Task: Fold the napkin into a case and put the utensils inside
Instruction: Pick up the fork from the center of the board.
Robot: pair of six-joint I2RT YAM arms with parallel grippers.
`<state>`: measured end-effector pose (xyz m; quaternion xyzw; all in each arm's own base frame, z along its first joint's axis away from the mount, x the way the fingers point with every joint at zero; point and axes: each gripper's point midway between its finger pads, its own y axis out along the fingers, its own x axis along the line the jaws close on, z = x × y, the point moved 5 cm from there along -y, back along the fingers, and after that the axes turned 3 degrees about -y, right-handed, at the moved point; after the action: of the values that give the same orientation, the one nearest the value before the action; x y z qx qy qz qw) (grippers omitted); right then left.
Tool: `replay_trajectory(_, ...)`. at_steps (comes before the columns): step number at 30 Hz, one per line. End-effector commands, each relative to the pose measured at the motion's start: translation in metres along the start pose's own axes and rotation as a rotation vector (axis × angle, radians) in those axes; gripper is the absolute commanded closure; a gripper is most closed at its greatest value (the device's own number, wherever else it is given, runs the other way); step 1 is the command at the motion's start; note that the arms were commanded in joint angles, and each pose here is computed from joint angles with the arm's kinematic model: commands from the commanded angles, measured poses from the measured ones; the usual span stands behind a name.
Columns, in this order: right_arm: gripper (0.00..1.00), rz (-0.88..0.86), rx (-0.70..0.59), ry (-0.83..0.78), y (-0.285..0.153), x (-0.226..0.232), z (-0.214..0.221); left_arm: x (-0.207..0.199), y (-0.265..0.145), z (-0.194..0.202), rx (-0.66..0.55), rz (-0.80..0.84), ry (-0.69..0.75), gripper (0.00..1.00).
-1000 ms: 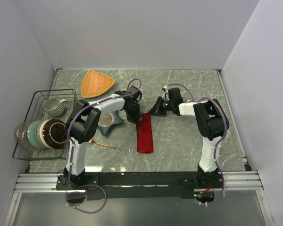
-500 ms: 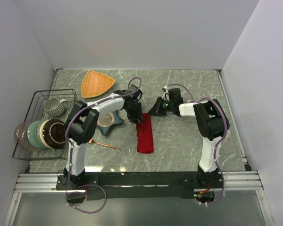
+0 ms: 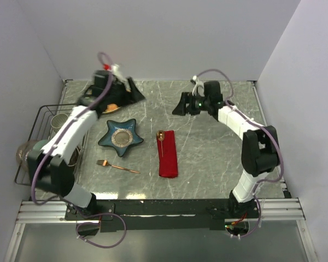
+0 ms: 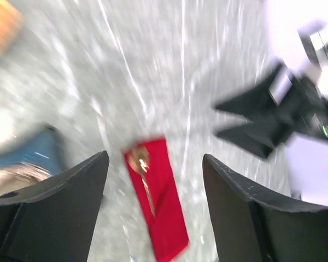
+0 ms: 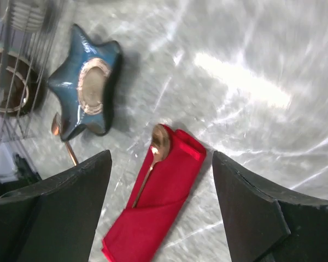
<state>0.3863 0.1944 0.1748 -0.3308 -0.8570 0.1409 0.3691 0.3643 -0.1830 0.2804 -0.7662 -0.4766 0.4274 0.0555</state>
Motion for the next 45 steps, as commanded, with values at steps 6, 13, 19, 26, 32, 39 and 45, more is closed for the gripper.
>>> replay_trajectory(6,0.22,-0.166,0.193,-0.545,0.007,0.137,0.020,0.033,-0.104,-0.057,-0.239,0.095,0.002,0.25)
replay_trajectory(13,0.30,-0.228,0.345,-0.762,0.057,0.211,0.061,0.079,-0.151,-0.059,-0.306,-0.021,-0.143,0.26)
replay_trajectory(19,0.35,-0.315,0.384,-0.873,0.086,0.264,0.097,0.094,-0.167,-0.059,-0.323,-0.058,-0.202,0.26)
replay_trajectory(26,0.39,-0.322,0.421,-0.946,0.125,0.286,0.137,0.104,-0.166,-0.054,-0.279,-0.029,-0.259,0.25)
replay_trajectory(32,0.40,-0.274,0.400,-1.004,0.160,0.295,0.160,0.113,-0.165,-0.056,-0.262,-0.020,-0.273,0.25)
replay_trajectory(39,0.43,-0.164,0.380,-1.065,0.184,0.285,0.176,0.124,-0.166,-0.054,-0.224,0.002,-0.323,0.25)
replay_trajectory(45,0.44,-0.146,0.398,-1.077,0.192,0.272,0.189,0.131,-0.166,-0.052,-0.213,0.005,-0.334,0.25)
